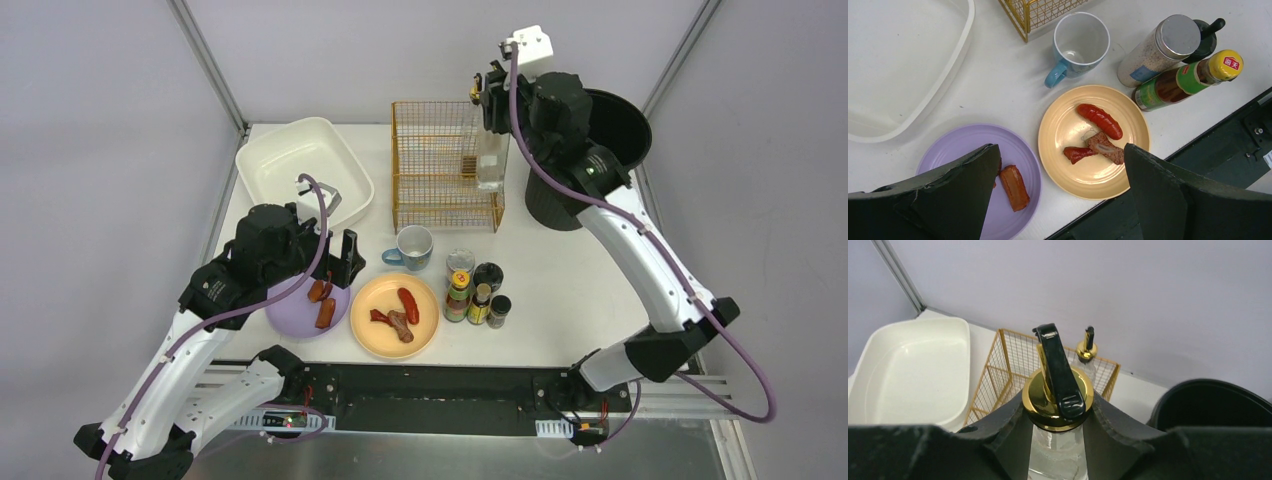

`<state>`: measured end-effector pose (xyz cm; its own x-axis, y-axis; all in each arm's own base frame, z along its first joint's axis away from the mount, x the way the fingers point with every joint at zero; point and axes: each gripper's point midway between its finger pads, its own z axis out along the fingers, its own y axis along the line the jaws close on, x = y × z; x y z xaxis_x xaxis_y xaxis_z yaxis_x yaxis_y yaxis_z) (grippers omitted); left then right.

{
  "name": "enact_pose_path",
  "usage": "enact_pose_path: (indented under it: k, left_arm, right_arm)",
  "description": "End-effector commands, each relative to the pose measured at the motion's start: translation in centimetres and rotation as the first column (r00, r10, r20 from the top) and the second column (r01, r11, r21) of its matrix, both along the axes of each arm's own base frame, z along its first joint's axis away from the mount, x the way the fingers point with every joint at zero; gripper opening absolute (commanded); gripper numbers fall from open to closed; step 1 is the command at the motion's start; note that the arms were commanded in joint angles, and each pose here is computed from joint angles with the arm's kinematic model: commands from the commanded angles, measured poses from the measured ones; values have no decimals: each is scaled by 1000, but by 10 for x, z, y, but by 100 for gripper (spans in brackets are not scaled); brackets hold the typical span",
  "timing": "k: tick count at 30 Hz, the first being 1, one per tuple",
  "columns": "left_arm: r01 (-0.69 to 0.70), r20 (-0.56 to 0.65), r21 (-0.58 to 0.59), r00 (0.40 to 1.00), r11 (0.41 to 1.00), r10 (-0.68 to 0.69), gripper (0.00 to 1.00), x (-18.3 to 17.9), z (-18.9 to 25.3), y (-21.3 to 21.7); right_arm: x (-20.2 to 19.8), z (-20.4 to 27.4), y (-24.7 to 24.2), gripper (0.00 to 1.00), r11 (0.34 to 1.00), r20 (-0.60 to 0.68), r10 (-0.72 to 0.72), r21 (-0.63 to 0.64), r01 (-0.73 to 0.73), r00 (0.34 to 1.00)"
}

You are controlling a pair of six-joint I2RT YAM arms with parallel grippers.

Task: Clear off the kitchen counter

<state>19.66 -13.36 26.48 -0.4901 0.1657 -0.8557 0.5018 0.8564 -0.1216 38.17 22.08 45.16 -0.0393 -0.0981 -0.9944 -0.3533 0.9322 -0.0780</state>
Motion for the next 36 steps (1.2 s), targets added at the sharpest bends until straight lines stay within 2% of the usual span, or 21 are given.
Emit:
enact_pose_path:
  k: [1, 9, 22, 36]
  left_arm:
    - [29, 22, -18, 999, 999, -29, 100, 1, 5, -6]
    - [47, -6, -30, 999, 998, -48, 99, -1, 1, -11]
    - [50, -25, -23, 998, 998, -51, 100, 2, -3, -14]
    - [56, -30, -26, 998, 998, -57, 100, 2, -3, -15]
  right_arm:
    - [6, 98, 15, 0, 977, 246, 11, 205, -63, 969]
    - [55, 108, 54, 0, 967, 352, 7, 235, -95, 936]
    - [101, 125, 92, 0, 955, 467, 10, 257, -146, 884]
    - [140, 98, 89, 0, 955, 459, -22, 274, -118, 888]
